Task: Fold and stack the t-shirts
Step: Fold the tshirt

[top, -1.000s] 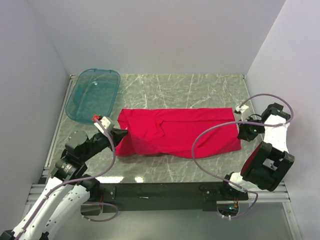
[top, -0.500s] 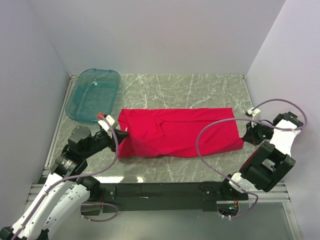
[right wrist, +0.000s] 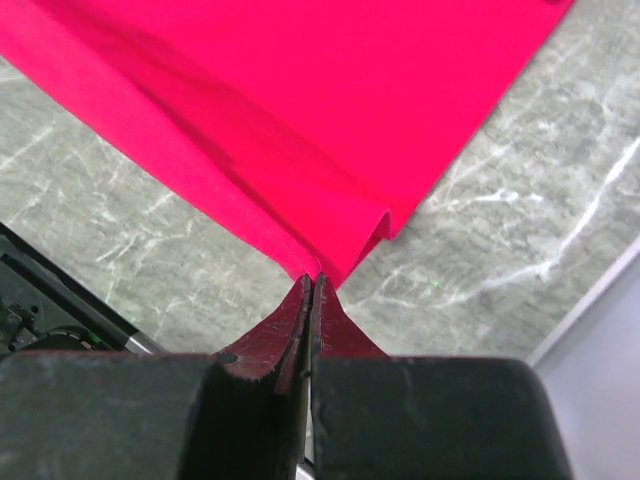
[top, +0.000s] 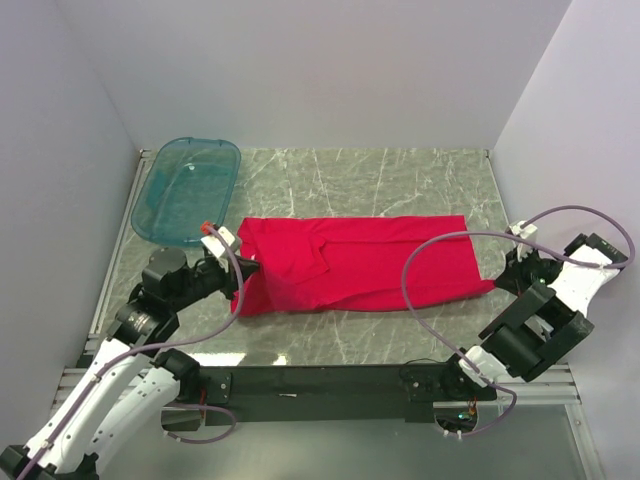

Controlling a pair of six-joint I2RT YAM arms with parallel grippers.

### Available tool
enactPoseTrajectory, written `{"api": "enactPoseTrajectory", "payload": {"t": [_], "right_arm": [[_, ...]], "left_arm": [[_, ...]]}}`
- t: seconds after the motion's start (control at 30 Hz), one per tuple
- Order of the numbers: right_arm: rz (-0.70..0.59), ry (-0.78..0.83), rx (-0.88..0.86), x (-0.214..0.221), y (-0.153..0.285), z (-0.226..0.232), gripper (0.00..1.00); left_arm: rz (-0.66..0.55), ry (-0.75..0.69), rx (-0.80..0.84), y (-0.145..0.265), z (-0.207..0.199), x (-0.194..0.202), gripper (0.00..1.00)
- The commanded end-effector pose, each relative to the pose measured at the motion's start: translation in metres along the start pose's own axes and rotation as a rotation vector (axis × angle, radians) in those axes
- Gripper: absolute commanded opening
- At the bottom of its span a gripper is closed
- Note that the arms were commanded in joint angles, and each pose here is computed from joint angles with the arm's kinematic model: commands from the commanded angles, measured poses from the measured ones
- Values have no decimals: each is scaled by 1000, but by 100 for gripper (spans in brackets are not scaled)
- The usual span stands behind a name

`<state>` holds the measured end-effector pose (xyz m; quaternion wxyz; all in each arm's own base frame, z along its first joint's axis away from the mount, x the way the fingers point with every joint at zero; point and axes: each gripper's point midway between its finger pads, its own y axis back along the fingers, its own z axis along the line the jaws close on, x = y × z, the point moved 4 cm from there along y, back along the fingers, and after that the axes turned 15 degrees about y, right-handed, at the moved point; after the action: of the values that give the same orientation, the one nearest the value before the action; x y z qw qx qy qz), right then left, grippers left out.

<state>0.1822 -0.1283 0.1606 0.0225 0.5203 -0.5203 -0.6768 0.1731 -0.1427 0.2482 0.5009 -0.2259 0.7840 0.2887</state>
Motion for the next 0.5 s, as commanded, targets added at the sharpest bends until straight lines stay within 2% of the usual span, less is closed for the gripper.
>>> {"api": "enactPoseTrajectory", "payload": {"t": [0.0, 0.47], "right_arm": [[-64, 17, -1, -10, 2, -4, 0], [-92, -73, 41, -5, -19, -22, 0]], "left_arm": [[-74, -37, 10, -6, -2, -24, 1], [-104, -88, -27, -29, 11, -41, 0]]}}
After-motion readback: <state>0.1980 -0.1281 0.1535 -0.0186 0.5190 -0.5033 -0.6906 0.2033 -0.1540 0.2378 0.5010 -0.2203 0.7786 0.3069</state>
